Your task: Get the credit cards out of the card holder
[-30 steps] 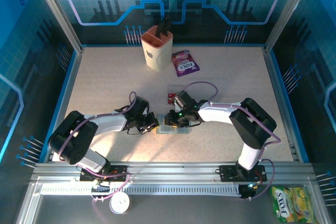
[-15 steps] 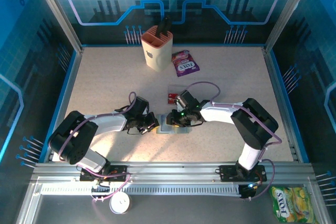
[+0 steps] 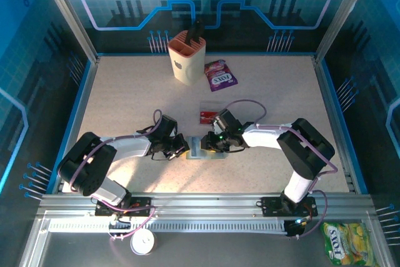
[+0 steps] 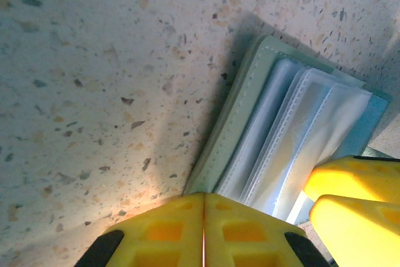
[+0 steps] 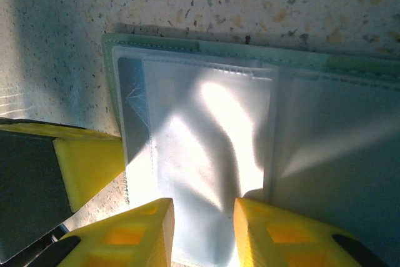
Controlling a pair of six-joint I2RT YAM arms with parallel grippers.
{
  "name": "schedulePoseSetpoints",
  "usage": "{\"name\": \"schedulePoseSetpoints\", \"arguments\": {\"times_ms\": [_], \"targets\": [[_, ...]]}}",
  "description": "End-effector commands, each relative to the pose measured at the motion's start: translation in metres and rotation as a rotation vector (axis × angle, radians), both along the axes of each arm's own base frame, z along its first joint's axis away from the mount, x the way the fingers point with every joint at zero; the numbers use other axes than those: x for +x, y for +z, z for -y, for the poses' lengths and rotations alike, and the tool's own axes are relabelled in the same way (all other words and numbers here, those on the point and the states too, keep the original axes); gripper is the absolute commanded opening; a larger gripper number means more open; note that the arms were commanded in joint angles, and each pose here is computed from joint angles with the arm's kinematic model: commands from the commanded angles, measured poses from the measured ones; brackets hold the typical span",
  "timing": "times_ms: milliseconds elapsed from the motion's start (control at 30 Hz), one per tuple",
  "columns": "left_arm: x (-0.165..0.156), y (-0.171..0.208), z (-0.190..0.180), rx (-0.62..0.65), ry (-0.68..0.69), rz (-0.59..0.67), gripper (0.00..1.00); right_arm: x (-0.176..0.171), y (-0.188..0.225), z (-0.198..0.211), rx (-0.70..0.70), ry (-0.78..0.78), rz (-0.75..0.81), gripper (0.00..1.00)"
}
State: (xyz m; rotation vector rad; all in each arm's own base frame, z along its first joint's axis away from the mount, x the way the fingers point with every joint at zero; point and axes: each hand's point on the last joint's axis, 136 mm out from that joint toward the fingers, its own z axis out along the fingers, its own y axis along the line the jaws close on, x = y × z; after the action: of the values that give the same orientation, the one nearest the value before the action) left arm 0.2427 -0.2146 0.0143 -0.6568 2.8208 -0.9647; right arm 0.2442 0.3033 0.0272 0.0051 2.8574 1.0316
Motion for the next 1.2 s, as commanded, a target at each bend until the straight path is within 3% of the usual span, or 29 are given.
{"name": "schedulePoseSetpoints", "arguments": {"times_ms": [0,233,467,767,1167], "targets": [[-0.016,-0.017,-0.011,0.054,0.011,-0.061,0.09,-0.003,-0.003,0.007,0.006,-0.014,-0.023,0.33],[-0.005,0.015,-0.008,0.034,-0.002,0.026,0.14,-0.003,-0.006,0.008,0.016,-0.019,-0.029,0.33],[0.008,0.04,0.017,-0.081,-0.043,0.066,0.22,-0.004,-0.008,0.007,0.019,-0.021,-0.036,0.33],[0.014,0.031,0.045,-0.155,-0.093,0.015,0.22,-0.004,-0.008,0.008,0.017,-0.025,-0.035,0.33],[0.011,0.018,0.043,-0.134,-0.084,-0.015,0.23,-0.006,-0.01,0.01,0.017,-0.032,-0.037,0.33]]}}
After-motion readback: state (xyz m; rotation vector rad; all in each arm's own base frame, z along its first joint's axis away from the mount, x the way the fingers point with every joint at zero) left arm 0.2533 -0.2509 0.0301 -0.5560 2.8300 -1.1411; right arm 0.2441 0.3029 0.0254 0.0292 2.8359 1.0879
